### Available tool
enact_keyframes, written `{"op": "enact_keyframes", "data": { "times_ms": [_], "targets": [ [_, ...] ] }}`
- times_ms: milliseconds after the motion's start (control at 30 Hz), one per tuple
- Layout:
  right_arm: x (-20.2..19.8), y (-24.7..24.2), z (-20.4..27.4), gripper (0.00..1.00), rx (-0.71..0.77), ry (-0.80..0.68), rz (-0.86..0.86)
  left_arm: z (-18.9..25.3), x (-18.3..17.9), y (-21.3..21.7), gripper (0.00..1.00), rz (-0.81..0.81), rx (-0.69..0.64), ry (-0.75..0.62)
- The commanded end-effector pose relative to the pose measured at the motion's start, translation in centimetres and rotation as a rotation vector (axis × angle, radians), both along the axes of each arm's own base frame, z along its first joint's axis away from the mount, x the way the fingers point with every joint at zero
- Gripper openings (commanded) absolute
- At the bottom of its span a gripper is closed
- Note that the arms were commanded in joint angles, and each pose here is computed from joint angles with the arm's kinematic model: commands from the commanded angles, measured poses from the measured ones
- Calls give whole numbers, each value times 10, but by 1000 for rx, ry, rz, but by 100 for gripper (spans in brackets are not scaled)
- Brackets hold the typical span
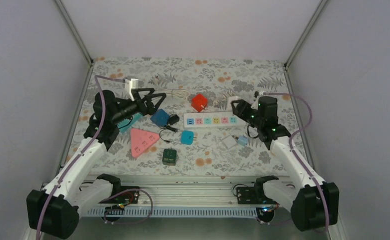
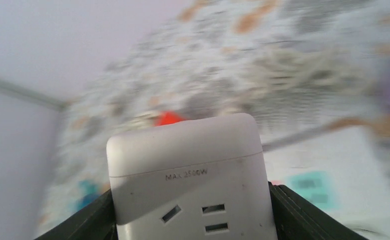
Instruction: Insert the plug
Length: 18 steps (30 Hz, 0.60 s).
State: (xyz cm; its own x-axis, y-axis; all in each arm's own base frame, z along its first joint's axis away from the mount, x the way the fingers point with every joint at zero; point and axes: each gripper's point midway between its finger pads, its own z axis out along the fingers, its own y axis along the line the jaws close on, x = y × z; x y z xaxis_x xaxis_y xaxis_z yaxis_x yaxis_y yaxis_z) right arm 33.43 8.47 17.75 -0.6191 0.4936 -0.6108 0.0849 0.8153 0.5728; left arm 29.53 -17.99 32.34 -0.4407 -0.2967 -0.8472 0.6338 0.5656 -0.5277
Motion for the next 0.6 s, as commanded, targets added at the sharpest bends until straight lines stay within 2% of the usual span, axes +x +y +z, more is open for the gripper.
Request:
{"op": "enact_keyframes", "data": {
  "times_ms": [0, 133, 267, 433, 567],
  "targets": [
    [-17, 89, 88, 65, 346, -242, 310, 20, -18, -30, 100, -138, -194, 42],
    [-44, 133, 139, 67, 495, -359, 494, 25, -28, -51, 100, -208, -302, 102],
    [-62, 156, 169, 67, 623, -395, 613, 33, -37, -65, 100, -272, -373, 130],
    [-69, 176, 191, 68, 724, -392, 685, 61, -64, -87, 100, -503, -483, 94],
    [-72, 185, 207, 69, 808, -407, 722, 60, -60, -102, 100, -553, -495, 123]
  ]
}}
